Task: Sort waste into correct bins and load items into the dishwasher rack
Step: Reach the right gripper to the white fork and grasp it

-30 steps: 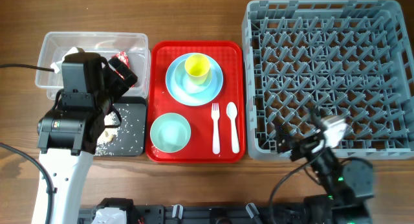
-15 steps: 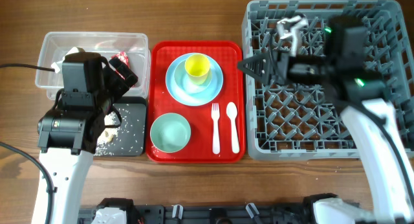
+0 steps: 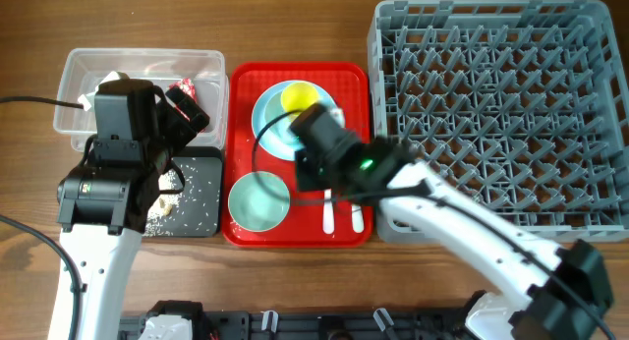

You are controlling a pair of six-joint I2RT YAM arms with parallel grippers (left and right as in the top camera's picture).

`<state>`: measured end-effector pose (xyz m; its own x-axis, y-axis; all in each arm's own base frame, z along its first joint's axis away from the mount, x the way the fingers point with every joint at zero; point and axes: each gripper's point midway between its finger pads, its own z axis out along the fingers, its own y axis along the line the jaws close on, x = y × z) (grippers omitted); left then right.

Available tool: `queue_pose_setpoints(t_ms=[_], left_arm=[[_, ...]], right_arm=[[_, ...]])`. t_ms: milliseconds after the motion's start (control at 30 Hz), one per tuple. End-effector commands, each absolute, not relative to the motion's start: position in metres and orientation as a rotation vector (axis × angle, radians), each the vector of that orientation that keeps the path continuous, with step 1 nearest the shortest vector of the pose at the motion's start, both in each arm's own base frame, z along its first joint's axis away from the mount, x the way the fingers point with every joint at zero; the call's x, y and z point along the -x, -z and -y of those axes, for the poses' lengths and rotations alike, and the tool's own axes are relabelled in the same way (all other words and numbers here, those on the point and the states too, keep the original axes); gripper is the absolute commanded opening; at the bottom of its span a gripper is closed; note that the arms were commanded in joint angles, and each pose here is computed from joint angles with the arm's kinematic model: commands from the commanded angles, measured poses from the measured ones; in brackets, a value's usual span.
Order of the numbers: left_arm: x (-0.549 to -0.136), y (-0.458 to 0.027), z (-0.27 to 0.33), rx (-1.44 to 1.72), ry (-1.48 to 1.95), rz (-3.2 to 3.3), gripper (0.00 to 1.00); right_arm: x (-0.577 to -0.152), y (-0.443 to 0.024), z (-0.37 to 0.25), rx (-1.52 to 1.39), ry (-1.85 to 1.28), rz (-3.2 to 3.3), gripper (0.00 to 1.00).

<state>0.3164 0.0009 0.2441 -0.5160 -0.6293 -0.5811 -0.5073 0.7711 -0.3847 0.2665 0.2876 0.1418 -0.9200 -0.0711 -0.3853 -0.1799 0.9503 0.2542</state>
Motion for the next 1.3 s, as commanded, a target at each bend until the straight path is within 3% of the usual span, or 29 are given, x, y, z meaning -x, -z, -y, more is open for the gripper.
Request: queue_pose_setpoints(t_ms=[0, 200, 300, 400, 433, 900, 1033, 1100, 1200, 1267], left_arm=[[-0.318, -0.250, -0.002, 0.826, 0.217, -2.217, 1.00], [-0.318, -0.250, -0.002, 0.826, 0.217, -2.217, 1.00], [-0.318, -0.250, -0.002, 0.826, 0.217, -2.217, 1.00], [-0.318, -0.250, -0.002, 0.826, 0.217, -2.217, 1.00], [-0.318, -0.250, -0.002, 0.826, 0.217, -2.217, 1.00], [-0.318, -0.250, -0.002, 0.826, 0.217, -2.217, 1.00], [-0.318, -0.250, -0.002, 0.826, 0.217, -2.217, 1.00], [-0.318, -0.250, -0.002, 0.826, 0.217, -2.217, 1.00], [-0.318, -0.250, -0.002, 0.826, 0.217, -2.217, 1.00], [-0.318, -0.250, -0.002, 0.826, 0.217, -2.217, 1.00]], right_arm=[[-0.279, -0.125, -0.278, 0.091, -0.152, -2.642, 0.06], [-0.288, -0.067, -0.270, 0.012, 0.064, -2.684, 0.04], [-0.287, -0.047, -0.266, 0.017, 0.126, -2.709, 0.14], [-0.289, -0.037, -0.262, 0.020, 0.182, -2.709, 0.32], [-0.289, -0.035, -0.261, 0.016, 0.192, -2.708, 0.34], [-0.282, -0.010, -0.249, -0.019, 0.206, -2.722, 0.39], [-0.279, -0.008, -0.252, -0.015, 0.185, -2.741, 0.47], [-0.280, -0.008, -0.253, -0.012, 0.180, -2.739, 0.44], [-0.279, -0.008, -0.253, -0.018, 0.177, -2.739, 0.30], [-0.279, -0.003, -0.253, -0.020, 0.163, -2.736, 0.28]])
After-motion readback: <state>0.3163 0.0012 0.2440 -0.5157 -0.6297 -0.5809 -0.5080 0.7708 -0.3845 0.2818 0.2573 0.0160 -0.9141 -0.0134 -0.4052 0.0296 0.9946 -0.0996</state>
